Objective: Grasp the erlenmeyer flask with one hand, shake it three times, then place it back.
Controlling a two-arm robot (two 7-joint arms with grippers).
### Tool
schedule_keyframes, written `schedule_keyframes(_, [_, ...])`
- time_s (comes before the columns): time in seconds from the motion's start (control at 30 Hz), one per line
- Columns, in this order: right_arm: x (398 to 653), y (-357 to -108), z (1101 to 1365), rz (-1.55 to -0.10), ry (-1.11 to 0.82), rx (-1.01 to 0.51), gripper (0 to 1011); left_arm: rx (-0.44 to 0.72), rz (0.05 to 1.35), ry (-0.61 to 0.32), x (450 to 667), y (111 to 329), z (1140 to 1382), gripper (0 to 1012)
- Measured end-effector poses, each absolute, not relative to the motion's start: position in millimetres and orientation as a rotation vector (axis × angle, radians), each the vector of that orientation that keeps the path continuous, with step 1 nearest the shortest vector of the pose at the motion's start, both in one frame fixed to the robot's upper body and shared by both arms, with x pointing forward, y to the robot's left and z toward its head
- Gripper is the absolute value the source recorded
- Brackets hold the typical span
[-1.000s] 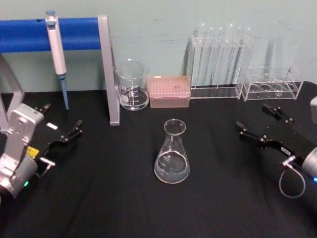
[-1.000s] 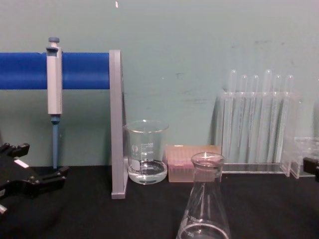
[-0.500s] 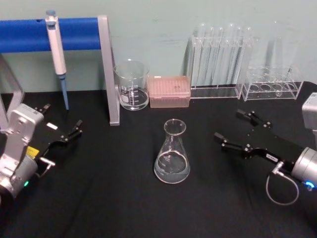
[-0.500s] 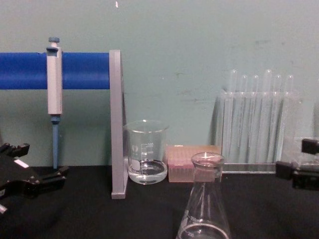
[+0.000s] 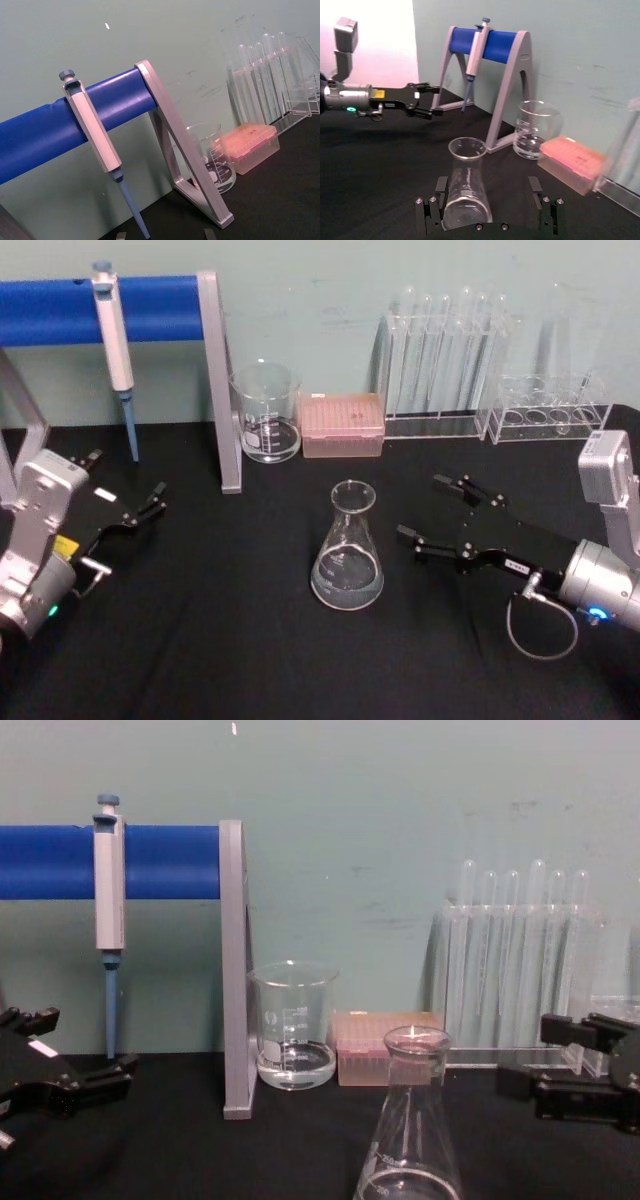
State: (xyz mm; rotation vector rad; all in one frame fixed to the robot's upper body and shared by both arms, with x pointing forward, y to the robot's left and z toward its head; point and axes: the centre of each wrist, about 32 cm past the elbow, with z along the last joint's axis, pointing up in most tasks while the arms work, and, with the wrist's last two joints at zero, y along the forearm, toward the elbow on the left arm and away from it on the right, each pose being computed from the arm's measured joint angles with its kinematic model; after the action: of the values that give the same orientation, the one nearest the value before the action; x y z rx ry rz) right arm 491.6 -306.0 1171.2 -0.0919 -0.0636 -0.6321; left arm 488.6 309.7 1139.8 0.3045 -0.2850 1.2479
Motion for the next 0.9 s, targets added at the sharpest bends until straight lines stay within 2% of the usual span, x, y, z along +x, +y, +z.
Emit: schedule_keyframes(0.9, [533,-282,1160,-0.474,0.008,-0.058,1000,0.304,1.248,-0.285,489,310,1140,1001])
